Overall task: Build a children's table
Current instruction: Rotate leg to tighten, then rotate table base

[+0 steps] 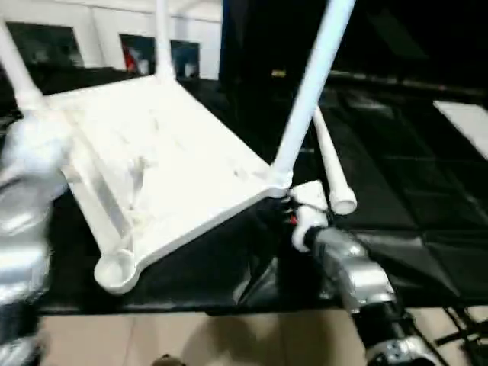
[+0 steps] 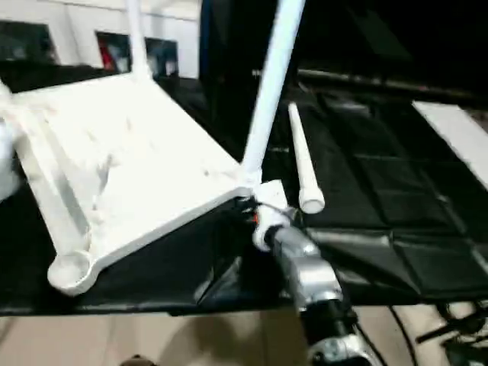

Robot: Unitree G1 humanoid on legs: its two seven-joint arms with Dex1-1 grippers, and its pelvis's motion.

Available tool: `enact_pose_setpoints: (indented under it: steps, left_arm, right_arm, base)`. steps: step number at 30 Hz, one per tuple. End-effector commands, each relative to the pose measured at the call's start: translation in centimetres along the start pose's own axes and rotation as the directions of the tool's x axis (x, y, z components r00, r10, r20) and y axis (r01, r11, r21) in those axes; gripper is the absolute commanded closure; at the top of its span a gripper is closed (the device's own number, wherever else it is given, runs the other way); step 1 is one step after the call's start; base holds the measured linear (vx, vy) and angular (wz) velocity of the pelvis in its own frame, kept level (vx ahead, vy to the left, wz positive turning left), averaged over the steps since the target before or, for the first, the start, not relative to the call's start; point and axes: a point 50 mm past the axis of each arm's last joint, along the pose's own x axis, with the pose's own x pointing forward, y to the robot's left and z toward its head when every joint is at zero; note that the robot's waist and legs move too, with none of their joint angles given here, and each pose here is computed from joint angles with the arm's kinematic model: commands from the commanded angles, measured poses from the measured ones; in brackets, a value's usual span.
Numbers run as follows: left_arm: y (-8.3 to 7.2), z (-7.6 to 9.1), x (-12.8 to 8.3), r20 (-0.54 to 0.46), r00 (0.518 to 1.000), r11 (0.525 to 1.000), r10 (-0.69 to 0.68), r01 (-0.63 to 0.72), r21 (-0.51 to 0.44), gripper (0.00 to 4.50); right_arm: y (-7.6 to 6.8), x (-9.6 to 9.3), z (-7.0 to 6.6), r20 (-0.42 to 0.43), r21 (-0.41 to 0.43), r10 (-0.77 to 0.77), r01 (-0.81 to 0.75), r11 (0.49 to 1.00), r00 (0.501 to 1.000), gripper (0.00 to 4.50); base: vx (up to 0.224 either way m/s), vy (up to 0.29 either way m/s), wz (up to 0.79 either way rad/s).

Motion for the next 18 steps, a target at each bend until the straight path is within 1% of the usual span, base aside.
enact_pose_setpoints:
  steps: [1, 2, 3, 4, 5, 7, 8, 9, 10, 12, 14, 15, 17, 18]
  left_arm:
    - [-0.6, -0.7, -0.6, -0.063, 0.996, 0.997, -0.07, 0.071, 0.014, 3.45]
    - [-1.3, -1.6, -0.9, -0.112, 0.984, 0.99, -0.141, 0.143, 0.01, 3.53]
    - [-1.6, -1.8, -1.1, -0.125, 0.978, 0.986, -0.165, 0.167, 0.004, 3.66]
    - [-2.9, -2.6, -1.9, -0.175, 0.946, 0.961, -0.274, 0.278, -0.005, 3.78]
    - [-3.6, -3.1, -2.3, -0.202, 0.919, 0.939, -0.338, 0.344, -0.008, 3.83]
    - [-4.3, -3.4, -2.7, -0.221, 0.894, 0.919, -0.389, 0.393, -0.026, 3.94]
    - [-4.9, -3.7, -3.1, -0.247, 0.856, 0.887, -0.454, 0.46, -0.037, 4.14]
    - [-5.6, -4.0, -3.7, -0.272, 0.805, 0.844, -0.527, 0.534, -0.057, 4.21]
    - [-5.7, -4.1, -3.8, -0.275, 0.797, 0.838, -0.537, 0.543, -0.061, 4.28]
    - [-6.1, -4.2, -4.2, -0.29, 0.753, 0.801, -0.59, 0.592, -0.09, 4.45]
    - [-6.8, -4.4, -5.0, -0.298, 0.671, 0.721, -0.679, 0.685, -0.101, 4.5]
    - [-7.5, -4.2, -5.6, -0.287, 0.607, 0.657, -0.741, 0.744, -0.124, 4.5]
    - [-8.5, -3.5, -6.4, -0.231, 0.508, 0.542, -0.83, 0.831, -0.122, 4.5]
    - [-9.1, -3.1, -6.8, -0.21, 0.458, 0.487, -0.864, 0.866, -0.111, 4.5]
  right_arm:
    - [-0.2, 0.3, 0.1, -0.025, -0.013, -0.015, 0.014, 1.0, 1.0, 1.38]
    - [-0.1, 0.7, 0.2, -0.025, -0.014, -0.012, 0.012, 1.0, 1.0, 1.42]
    - [0.0, 0.8, 0.3, -0.024, -0.011, -0.012, 0.011, 1.0, 1.0, 1.52]
    - [0.2, 1.3, 0.7, -0.019, -0.001, -0.011, 0.011, 1.0, 1.0, 1.65]
    - [0.2, 1.6, 0.9, -0.014, 0.006, -0.012, 0.012, 1.0, 1.0, 1.76]
    - [0.2, 1.9, 1.1, -0.011, 0.009, -0.017, 0.017, 1.0, 1.0, 1.85]
    - [0.2, 2.3, 1.3, -0.011, 0.015, -0.018, 0.019, 1.0, 1.0, 1.97]
    - [0.3, 2.8, 1.6, -0.013, 0.018, -0.021, 0.022, 1.0, 1.0, 2.09]
    - [0.3, 2.9, 1.7, -0.013, 0.018, -0.022, 0.022, 1.0, 1.0, 2.2]
    - [0.4, 3.4, 2.0, -0.013, 0.014, -0.019, 0.019, 1.0, 1.0, 2.34]
    - [0.5, 3.9, 2.6, -0.013, 0.012, -0.019, 0.02, 1.0, 1.0, 2.53]
    - [0.7, 4.3, 3.0, -0.011, 0.01, -0.018, 0.019, 1.0, 1.0, 2.64]
    - [0.8, 4.6, 3.3, -0.011, 0.007, -0.022, 0.022, 1.0, 1.0, 2.88]
    - [0.7, 4.6, 3.5, -0.01, 0.0, -0.025, 0.025, 1.0, 1.0, 2.88]
  base:
    - [0.0, 0.0, 0.0]
    - [0.0, 0.0, 0.0]
    - [0.0, 0.0, 0.0]
    - [0.0, 0.0, 0.0]
    - [0.0, 0.0, 0.0]
    - [0.0, 0.0, 0.0]
    - [0.0, 0.0, 0.0]
    - [0.0, 0.0, 0.0]
    - [0.0, 0.0, 0.0]
    - [0.0, 0.0, 0.0]
    - [0.0, 0.0, 0.0]
    - [0.0, 0.0, 0.0]
    - [0.0, 0.0, 0.0]
    - [0.0, 0.0, 0.0]
